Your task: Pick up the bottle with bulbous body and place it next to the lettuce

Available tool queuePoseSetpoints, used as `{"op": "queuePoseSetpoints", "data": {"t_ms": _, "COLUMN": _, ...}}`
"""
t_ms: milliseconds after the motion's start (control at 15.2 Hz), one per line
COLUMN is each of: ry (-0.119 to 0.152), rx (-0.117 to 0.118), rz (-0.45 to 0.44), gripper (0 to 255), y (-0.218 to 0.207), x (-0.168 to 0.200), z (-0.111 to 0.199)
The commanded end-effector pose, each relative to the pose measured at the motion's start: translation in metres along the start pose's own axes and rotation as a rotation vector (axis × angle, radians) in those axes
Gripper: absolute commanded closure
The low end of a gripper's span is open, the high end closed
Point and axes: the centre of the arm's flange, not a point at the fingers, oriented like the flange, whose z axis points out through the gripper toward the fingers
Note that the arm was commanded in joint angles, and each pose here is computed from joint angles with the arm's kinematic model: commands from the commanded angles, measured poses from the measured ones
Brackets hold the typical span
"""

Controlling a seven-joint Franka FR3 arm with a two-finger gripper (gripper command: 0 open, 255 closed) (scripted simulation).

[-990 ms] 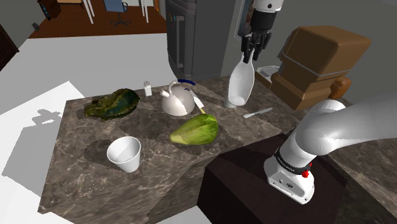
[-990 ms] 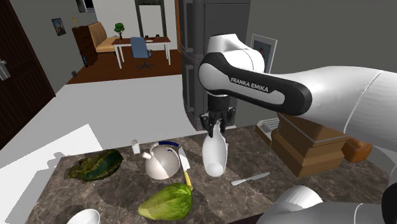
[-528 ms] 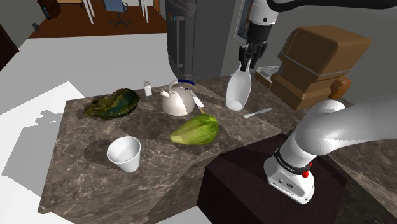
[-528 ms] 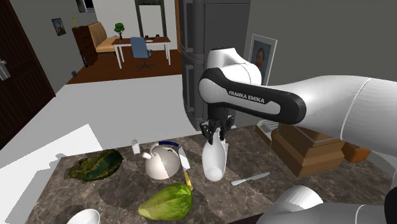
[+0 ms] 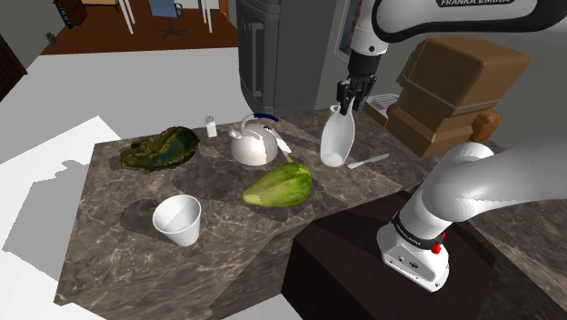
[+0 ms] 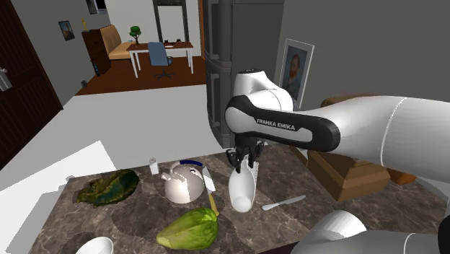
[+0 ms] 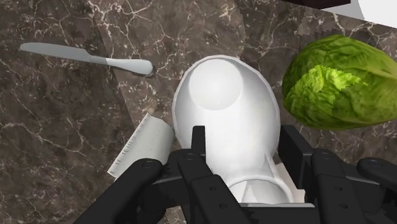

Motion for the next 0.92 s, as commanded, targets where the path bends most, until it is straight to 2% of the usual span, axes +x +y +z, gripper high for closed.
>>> {"op": "queuePoseSetpoints", "data": {"t_ms": 0, "ry": 0.001, "rx": 0.0, "rz": 0.0, "gripper": 255, "y": 0.001, "x": 0.001, "z": 0.01}}
{"op": "queuePoseSetpoints", "data": {"t_ms": 858, "ry": 0.001, "rx": 0.0, "rz": 0.0, "gripper": 255, "y": 0.002, "x": 0.003, "z": 0.076}}
